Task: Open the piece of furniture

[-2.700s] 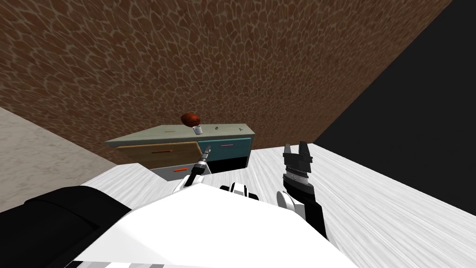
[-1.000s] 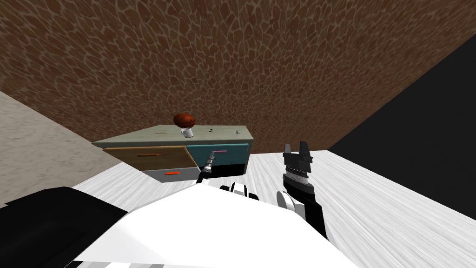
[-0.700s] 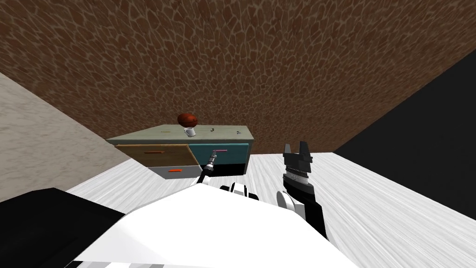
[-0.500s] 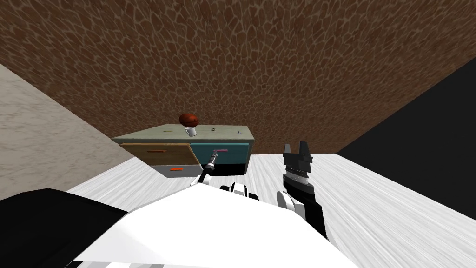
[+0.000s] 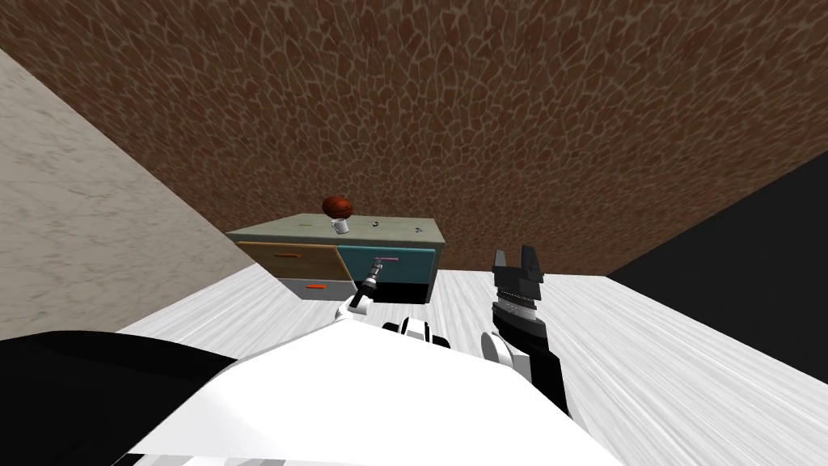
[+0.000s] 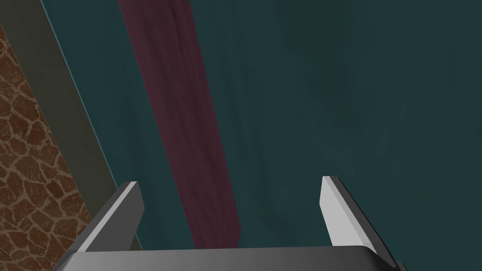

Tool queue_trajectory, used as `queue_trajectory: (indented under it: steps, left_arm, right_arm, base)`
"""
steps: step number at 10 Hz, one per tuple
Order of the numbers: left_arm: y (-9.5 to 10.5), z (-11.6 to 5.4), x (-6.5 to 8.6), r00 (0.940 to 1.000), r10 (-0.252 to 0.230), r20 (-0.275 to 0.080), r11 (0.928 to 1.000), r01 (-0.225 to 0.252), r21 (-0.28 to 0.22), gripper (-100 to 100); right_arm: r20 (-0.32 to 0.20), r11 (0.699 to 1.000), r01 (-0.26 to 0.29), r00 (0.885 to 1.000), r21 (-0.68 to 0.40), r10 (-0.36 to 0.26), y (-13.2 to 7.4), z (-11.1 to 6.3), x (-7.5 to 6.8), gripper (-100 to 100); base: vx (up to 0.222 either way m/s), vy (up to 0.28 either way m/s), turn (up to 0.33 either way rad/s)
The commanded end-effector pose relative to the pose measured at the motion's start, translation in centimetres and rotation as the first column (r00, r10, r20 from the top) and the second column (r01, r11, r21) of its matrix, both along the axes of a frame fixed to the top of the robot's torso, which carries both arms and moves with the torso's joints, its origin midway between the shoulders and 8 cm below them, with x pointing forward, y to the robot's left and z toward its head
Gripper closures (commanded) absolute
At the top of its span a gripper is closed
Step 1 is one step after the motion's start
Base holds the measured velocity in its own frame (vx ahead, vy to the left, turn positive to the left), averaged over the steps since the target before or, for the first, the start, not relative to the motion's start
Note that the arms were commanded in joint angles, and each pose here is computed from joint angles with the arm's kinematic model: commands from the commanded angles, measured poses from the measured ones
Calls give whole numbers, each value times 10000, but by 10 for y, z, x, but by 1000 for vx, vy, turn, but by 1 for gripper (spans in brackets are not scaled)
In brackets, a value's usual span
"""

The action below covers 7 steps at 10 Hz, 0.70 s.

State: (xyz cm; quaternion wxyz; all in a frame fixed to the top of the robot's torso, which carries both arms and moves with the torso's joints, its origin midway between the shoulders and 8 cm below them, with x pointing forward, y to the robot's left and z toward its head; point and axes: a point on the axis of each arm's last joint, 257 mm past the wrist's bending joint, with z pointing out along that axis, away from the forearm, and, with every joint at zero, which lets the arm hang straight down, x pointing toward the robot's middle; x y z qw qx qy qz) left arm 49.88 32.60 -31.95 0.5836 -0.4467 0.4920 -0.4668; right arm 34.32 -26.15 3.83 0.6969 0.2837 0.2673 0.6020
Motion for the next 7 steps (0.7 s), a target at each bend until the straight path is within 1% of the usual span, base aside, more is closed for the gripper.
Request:
queue_trajectory:
  steps: [1,2,3,4,5,6,7]
  left_arm:
    - [3,-10,2,9997,12,-224,10000,-11,18,-100]
    - [1,1,15,9997,-225,-6,9997,225,79,-100]
    - [-1,7,21,9996,-270,107,9996,269,85,-100]
    - [-1,5,22,9996,-262,61,9996,261,92,-100]
    - [3,-8,17,9996,-178,-241,9998,180,111,-100]
    - [2,8,32,9992,-407,52,9990,406,211,-100]
    - [3,4,34,9993,-372,-73,9990,373,237,-100]
  right_arm:
    - [0,10000,0,10000,-1,0,0,0,0,0]
    - [-1,10000,0,10000,-1,0,0,0,0,0]
    - [-1,10000,1,10000,-1,-1,0,0,0,0]
    - [0,10000,0,10000,0,0,0,0,0,0]
    - [0,10000,0,10000,0,0,0,0,0,0]
    - [0,10000,0,10000,-1,0,0,0,0,0]
    - [-1,10000,1,10000,-1,-1,0,0,0,0]
  base:
    - [-1,2,-16]
    - [-16,-18,184]
    - [-16,-30,98]
    - [-6,-18,-17]
    - [0,-8,-15]
    - [-14,-24,198]
    - [-14,-34,101]
